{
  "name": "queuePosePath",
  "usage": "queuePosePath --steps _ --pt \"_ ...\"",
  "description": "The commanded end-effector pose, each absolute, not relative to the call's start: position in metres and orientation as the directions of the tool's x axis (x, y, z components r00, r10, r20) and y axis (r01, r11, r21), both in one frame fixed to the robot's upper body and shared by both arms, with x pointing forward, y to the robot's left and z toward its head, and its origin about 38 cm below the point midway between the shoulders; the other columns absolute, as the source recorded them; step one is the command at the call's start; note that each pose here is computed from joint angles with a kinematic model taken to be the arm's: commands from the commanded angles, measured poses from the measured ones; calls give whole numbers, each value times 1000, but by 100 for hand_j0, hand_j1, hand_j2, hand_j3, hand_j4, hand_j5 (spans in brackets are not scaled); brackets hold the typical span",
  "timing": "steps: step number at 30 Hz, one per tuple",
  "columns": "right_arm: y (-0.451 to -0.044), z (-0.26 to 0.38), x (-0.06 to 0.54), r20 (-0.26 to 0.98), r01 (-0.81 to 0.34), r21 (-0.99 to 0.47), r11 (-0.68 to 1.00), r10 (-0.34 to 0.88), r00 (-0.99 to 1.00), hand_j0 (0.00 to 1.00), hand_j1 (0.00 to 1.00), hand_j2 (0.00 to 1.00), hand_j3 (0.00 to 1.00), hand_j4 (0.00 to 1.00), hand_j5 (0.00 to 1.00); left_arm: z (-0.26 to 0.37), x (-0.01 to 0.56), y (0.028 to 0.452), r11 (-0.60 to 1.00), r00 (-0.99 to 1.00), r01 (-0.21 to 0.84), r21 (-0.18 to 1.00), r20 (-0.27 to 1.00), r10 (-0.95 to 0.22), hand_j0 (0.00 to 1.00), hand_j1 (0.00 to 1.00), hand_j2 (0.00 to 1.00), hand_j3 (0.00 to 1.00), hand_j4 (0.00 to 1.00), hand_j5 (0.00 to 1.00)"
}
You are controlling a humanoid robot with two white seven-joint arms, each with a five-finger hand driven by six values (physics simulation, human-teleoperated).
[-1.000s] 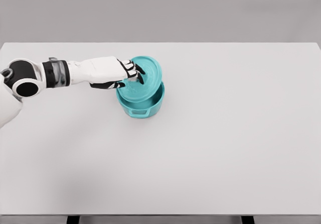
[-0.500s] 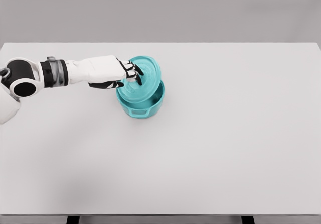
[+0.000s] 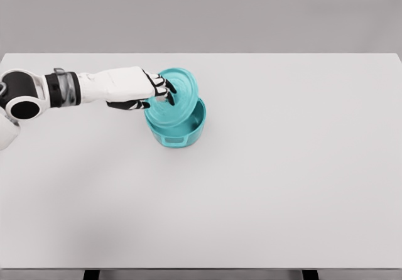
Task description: Cover the pot with left arm
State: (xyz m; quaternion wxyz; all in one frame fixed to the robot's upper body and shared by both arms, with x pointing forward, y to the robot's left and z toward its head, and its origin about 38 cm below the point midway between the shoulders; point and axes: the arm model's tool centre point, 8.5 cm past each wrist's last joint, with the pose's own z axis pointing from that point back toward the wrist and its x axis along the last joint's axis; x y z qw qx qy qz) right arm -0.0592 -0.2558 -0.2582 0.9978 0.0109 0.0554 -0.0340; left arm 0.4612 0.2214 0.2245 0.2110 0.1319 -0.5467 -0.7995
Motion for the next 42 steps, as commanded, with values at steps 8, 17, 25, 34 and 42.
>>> queuePosePath --steps 8,17,25,34,42 --pt "-256 -258 -59 -112 69 18 997 -66 992 100 100 100 100 100 100 232 458 225 -315 -880 180 932 9 -474 56 56 56 56 56 56" --pt "-256 -258 -59 -112 69 18 997 -66 992 100 100 100 100 100 100 229 458 211 -303 -890 181 936 25 -455 57 57 57 57 57 57" --pt "-256 -258 -59 -112 69 18 997 -66 992 100 100 100 100 100 100 216 457 204 -307 -895 199 931 45 -444 60 60 60 60 60 60" --pt "-256 -258 -59 -112 69 18 997 -66 992 100 100 100 100 100 100 214 462 201 -301 -891 207 931 51 -452 62 62 62 62 62 62" --pt "-256 -258 -59 -112 69 18 997 -66 992 100 100 100 100 100 100 211 468 195 -293 -887 219 931 65 -457 61 61 61 61 61 61"
